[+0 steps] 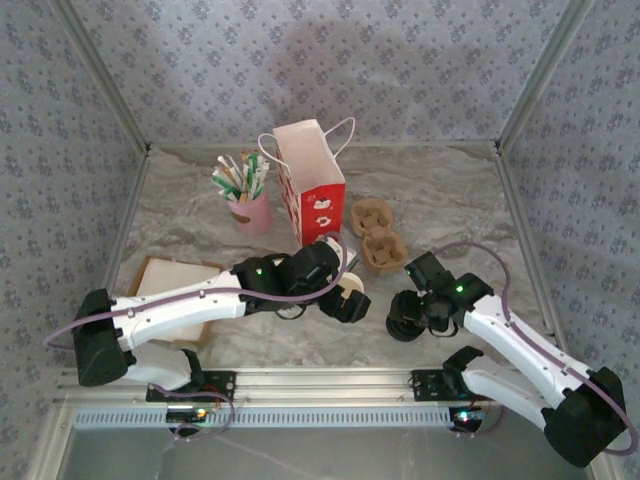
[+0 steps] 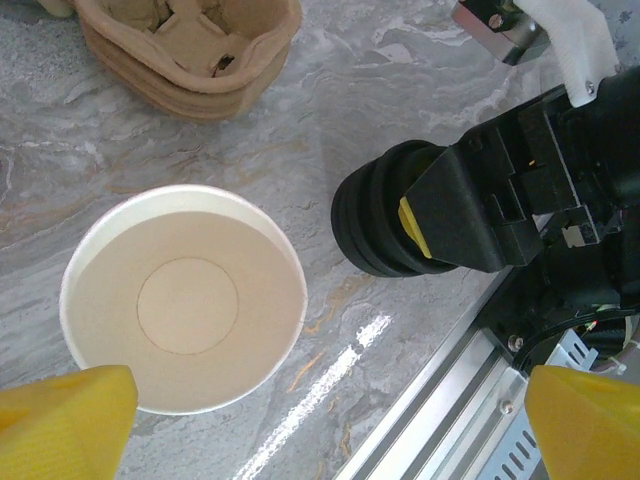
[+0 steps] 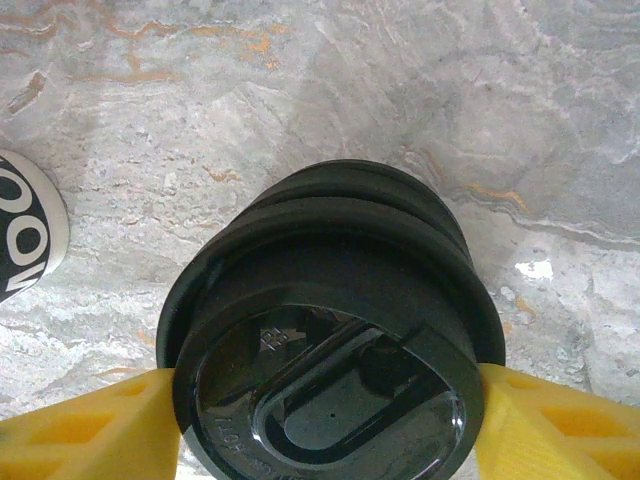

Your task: Pack the takeout coffee

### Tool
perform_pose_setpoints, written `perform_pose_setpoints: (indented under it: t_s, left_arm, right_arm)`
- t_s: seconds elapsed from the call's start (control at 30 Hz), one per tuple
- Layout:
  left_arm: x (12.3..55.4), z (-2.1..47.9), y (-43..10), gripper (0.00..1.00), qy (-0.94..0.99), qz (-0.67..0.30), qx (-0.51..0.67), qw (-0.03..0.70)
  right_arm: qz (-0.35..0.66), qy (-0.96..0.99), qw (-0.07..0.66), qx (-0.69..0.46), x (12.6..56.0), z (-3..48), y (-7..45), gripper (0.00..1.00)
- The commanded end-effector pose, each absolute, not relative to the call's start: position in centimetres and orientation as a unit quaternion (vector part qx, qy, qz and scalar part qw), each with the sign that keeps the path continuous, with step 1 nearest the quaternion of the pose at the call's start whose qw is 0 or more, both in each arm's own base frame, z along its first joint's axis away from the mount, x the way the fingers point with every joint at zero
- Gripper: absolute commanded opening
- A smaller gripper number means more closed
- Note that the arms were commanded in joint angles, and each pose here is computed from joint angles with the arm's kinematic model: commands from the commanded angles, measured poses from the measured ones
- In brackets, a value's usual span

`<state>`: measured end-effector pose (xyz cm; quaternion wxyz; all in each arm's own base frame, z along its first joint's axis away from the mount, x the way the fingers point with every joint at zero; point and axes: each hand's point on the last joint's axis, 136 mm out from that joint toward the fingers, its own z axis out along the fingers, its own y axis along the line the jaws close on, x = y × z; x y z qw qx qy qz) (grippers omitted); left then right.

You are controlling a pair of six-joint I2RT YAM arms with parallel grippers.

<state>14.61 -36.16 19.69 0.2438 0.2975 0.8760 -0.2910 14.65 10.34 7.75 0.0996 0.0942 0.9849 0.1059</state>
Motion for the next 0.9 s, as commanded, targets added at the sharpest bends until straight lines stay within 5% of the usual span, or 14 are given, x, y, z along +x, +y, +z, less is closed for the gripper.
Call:
perform_pose_setpoints:
  t_s: [0.0,0.87]
  left_arm:
    - [14.2,21.4,-36.4,0.99,0.863,-0.314,0.302,0.256]
    - [15.5,25.3,-28.3,0.99,0.853,-0.303,0.241,0.351]
  right_arm:
    - [0.101,0.985,0.099,0.102,14.2,8.5,9.9,0.71]
    - [0.163,0.973,0.161,0.007,17.1,19.0,14.7,0.69]
